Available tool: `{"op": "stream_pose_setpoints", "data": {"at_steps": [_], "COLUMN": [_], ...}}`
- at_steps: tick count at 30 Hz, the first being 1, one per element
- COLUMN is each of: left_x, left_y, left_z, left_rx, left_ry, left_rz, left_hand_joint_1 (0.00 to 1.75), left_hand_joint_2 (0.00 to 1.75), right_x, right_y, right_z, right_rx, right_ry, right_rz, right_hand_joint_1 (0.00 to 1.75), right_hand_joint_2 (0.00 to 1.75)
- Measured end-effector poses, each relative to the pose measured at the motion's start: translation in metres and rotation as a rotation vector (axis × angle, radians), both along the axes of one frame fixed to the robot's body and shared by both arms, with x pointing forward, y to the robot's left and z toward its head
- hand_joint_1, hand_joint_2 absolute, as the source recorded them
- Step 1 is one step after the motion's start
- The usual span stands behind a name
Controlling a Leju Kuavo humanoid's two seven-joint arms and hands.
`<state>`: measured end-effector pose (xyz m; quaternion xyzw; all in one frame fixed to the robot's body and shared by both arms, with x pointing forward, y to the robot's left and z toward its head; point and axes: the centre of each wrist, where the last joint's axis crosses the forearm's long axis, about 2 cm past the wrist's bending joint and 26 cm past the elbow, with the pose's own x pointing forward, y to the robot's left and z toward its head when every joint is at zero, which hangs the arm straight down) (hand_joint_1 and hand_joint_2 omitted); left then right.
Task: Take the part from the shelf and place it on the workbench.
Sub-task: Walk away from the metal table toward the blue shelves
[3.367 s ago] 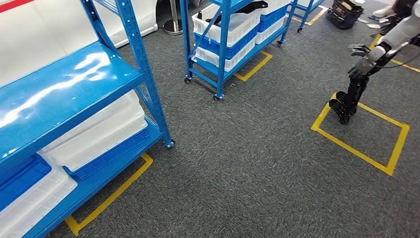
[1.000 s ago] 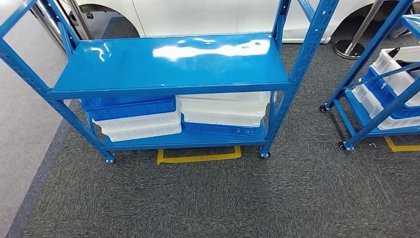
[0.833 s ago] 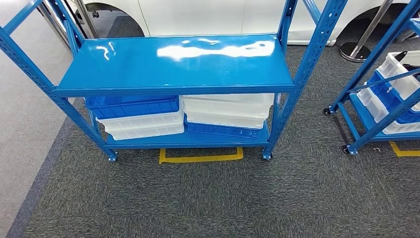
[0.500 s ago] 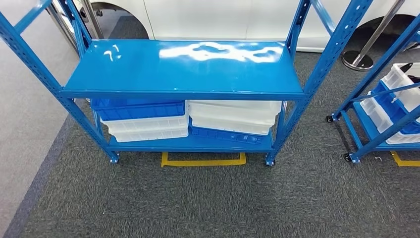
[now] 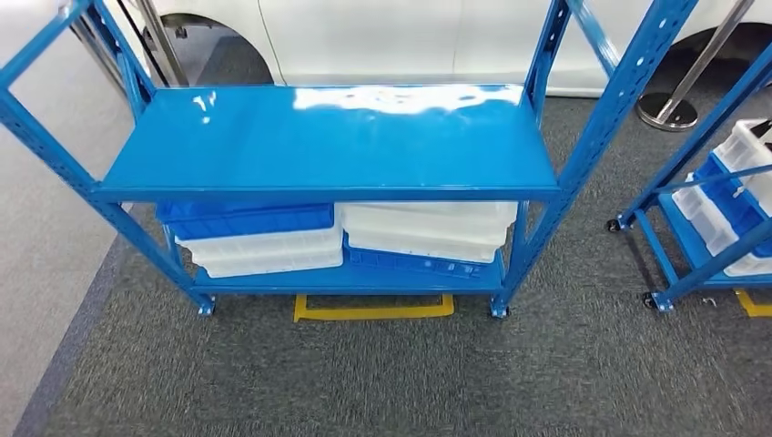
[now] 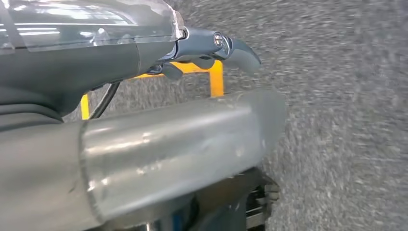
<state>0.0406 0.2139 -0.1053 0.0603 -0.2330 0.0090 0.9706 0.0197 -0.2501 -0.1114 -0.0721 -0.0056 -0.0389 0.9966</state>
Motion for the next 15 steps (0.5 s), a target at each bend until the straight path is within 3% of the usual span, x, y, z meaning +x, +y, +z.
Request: {"op": "stream_pose_setpoints", "data": {"at_steps": [15], "left_x": [-0.0049], "left_y": [0.0004], "left_z": [-0.0006], "left_rx": [0.001], "left_ry": [0.009], "left_rz": [0.000], "left_hand_joint_1": [0.00], "left_hand_joint_2": [0.00], "right_x": [0.0018], "right_y": [-0.0001], "right_z": [0.0001], "right_rx": [0.001], "right_ry": [-0.003], "right_rz": [-0.006], "right_hand_joint_1": [0.00], "right_hand_joint_2": [0.00]}}
